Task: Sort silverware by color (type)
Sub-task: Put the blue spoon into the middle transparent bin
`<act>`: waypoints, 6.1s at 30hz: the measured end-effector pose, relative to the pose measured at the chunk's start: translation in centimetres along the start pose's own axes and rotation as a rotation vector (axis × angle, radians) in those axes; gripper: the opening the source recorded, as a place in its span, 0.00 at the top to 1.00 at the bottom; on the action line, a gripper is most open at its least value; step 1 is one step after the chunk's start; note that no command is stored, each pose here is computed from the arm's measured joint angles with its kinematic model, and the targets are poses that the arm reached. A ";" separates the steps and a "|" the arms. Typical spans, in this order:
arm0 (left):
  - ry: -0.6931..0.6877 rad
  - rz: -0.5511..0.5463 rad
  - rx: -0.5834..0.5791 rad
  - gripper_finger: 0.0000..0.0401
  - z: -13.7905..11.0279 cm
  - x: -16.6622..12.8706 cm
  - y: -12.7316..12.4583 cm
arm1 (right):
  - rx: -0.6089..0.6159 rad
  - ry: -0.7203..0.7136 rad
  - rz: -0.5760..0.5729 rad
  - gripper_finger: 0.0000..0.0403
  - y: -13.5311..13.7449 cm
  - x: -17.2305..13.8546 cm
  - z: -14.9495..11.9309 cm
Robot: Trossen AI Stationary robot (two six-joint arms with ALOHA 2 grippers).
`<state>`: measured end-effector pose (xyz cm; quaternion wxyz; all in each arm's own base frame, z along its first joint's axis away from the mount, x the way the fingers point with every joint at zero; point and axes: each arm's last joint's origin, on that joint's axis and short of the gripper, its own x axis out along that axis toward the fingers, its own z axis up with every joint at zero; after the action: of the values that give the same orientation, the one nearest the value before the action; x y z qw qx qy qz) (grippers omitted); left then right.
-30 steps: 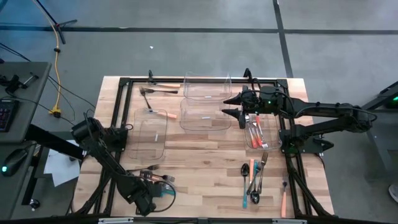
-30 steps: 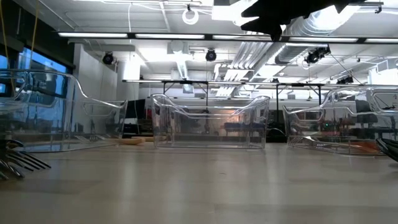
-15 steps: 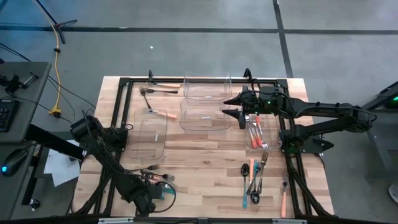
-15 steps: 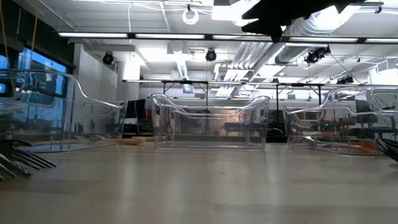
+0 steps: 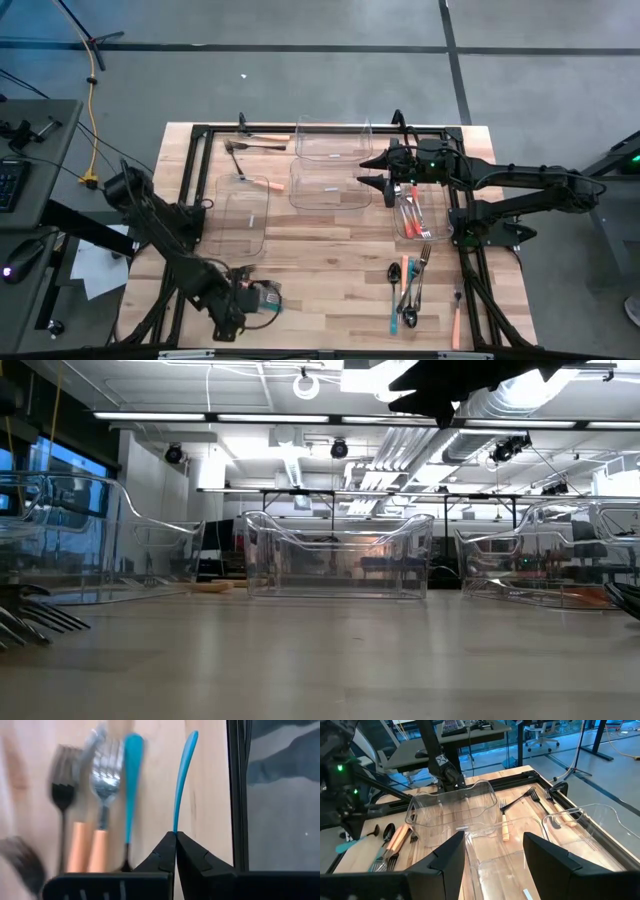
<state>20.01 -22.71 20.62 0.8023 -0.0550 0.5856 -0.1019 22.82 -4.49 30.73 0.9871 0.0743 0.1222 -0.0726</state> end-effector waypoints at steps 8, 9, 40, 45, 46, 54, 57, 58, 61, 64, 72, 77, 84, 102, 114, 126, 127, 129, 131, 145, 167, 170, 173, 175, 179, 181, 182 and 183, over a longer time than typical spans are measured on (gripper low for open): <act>-0.091 0.028 -0.011 1.00 1.4 -3.3 2.6 | 0.000 0.003 0.000 0.54 0.0 0.0 0.0; -0.102 0.027 -0.006 1.00 1.6 -3.6 2.8 | 0.000 0.003 0.000 0.54 0.0 0.0 0.0; -0.228 0.033 0.017 1.00 5.9 -6.1 9.7 | -0.003 0.003 0.000 0.54 0.0 0.0 0.0; -0.218 0.009 0.007 1.00 5.3 -6.1 8.5 | -0.003 0.008 -0.001 0.54 0.0 0.0 -0.1; -0.217 0.003 0.008 1.00 5.2 -6.1 8.2 | -0.002 0.011 -0.001 0.54 0.0 0.0 -0.1; -0.240 -0.115 -0.160 1.00 4.3 -6.0 5.0 | 0.012 0.038 -0.004 0.54 0.0 0.0 -0.4; -0.251 -0.164 -0.296 0.97 4.2 -5.3 3.6 | 0.019 0.059 -0.007 0.54 -0.1 0.0 -0.6; -0.264 -0.190 -0.339 0.95 4.3 -5.1 3.1 | 0.020 0.062 -0.007 0.54 -0.1 0.0 -0.6; -0.300 -0.283 -0.463 0.86 4.9 -4.1 1.7 | 0.020 0.078 -0.009 0.54 -0.1 0.0 -0.8; -0.313 -0.331 -0.571 0.76 6.1 -3.1 0.5 | -0.013 0.094 -0.010 0.54 -0.1 0.0 -0.9; -0.214 -0.310 -0.763 0.59 10.4 0.3 -3.4 | -0.058 0.198 -0.016 0.54 -0.2 -0.2 -1.9; -0.075 -0.100 -0.885 0.58 10.9 2.5 -4.4 | -0.054 0.213 -0.017 0.54 -0.2 -0.2 -2.0; -0.007 0.070 -1.023 0.58 10.7 6.5 -4.2 | -0.048 0.222 -0.018 0.54 -0.2 -0.2 -2.1; 0.068 0.235 -1.103 0.59 9.2 11.4 -3.5 | -0.018 0.247 -0.024 0.54 -0.3 -0.3 -2.4; 0.080 0.252 -1.030 0.97 8.7 10.4 -3.6 | -0.019 0.250 -0.024 0.54 -0.3 -0.3 -2.4; -0.123 -0.017 -0.824 0.99 11.1 -0.1 -4.0 | -0.050 0.251 0.004 0.54 -0.2 -0.3 -2.4; -0.171 -0.014 -0.819 1.00 11.5 -1.6 -3.4 | -0.060 0.252 0.019 0.54 -0.1 -0.3 -2.4; -0.293 0.024 -0.796 1.00 12.1 -4.4 -1.7 | -0.098 0.257 0.056 0.54 -0.1 -0.3 -2.4; -0.432 0.092 -0.749 1.00 12.9 -7.1 0.4 | -0.141 0.256 0.095 0.54 0.0 -0.3 -2.4; -0.933 0.273 -0.423 1.00 10.9 -12.3 12.8 | -0.114 0.260 0.184 0.54 0.3 -0.4 -2.5; -1.286 0.189 -0.151 1.00 2.4 -11.3 20.8 | 0.172 -0.157 0.033 0.54 0.2 -0.1 1.5; -1.292 0.163 -0.124 1.00 2.5 -11.5 21.5 | 0.188 -0.155 0.029 0.54 0.2 -0.1 1.5; -1.296 0.174 -0.121 1.00 2.6 -11.6 22.3 | 0.187 -0.149 0.043 0.54 0.3 -0.1 1.5; -1.299 0.193 -0.133 1.00 2.6 -11.6 22.8 | 0.177 -0.149 0.046 0.54 0.3 -0.1 1.5; -1.340 0.204 -0.136 1.00 2.7 -12.0 23.2 | 0.128 -0.148 0.049 0.54 0.3 -0.1 1.5; -1.342 0.208 -0.139 1.00 2.7 -12.1 23.3 | 0.103 -0.147 0.054 0.54 0.3 -0.1 1.5; -1.342 0.210 -0.141 1.00 2.7 -12.1 23.3 | 0.097 -0.146 0.062 0.54 0.3 -0.1 1.5; -1.342 0.211 -0.142 1.00 2.7 -12.1 23.4 | 0.095 -0.145 0.067 0.54 0.4 -0.1 1.5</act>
<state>21.30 2.70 27.82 0.9917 -0.1017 -0.0313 0.0716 23.10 -4.36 32.21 0.9905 0.1197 0.0441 -0.0506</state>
